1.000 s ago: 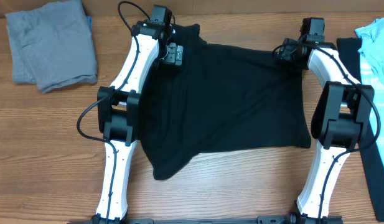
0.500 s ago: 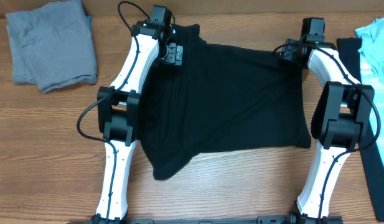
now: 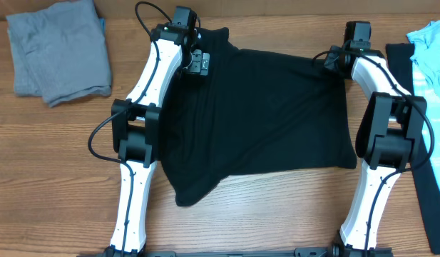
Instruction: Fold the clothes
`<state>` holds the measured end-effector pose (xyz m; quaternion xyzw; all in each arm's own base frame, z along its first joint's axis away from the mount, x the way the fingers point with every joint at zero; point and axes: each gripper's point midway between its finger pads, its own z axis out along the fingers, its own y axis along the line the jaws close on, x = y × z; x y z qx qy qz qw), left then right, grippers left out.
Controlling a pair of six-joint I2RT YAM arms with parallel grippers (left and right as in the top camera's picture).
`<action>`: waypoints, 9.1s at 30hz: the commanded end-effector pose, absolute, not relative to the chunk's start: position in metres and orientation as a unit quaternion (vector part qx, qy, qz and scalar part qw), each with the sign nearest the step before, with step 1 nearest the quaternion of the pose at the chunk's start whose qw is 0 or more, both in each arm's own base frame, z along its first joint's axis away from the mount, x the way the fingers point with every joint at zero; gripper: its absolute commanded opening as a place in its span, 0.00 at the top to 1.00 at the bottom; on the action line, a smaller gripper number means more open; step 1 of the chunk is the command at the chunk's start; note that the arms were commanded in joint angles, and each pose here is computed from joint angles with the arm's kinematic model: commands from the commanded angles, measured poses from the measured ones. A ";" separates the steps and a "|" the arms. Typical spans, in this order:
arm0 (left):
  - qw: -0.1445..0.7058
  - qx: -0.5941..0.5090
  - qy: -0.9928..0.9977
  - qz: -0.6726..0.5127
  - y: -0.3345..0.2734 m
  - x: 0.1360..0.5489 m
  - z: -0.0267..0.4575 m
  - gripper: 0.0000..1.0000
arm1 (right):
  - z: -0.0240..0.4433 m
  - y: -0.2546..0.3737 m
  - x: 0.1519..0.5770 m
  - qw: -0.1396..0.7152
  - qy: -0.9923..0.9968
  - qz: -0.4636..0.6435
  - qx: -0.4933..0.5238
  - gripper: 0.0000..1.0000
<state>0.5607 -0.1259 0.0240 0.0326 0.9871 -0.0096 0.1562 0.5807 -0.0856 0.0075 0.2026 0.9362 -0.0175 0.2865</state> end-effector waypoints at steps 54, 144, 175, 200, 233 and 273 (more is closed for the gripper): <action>0.181 0.010 0.983 0.018 -0.088 0.515 0.162 0.00 | 0.193 -0.077 0.377 0.028 0.948 -0.029 0.314 0.00; 0.035 0.006 0.997 -0.069 -0.107 0.429 0.177 0.00 | 0.048 -0.108 0.262 -0.068 0.862 -0.027 0.502 0.00; -0.107 -0.024 0.984 -0.140 -0.144 0.224 0.087 0.02 | 0.046 -0.118 0.292 -0.007 0.869 -0.012 0.494 0.00; -0.197 -0.057 0.975 -0.086 -0.161 0.155 0.000 0.05 | 0.046 -0.115 0.286 -0.019 0.875 -0.014 0.483 0.00; -0.154 -0.221 0.963 -0.004 -0.056 0.208 0.002 0.96 | 0.046 -0.095 0.287 -0.038 0.880 0.019 0.473 0.00; 0.007 -0.327 0.944 -0.042 0.023 0.218 0.090 0.00 | 0.038 -0.050 0.366 0.075 0.912 0.071 0.397 0.75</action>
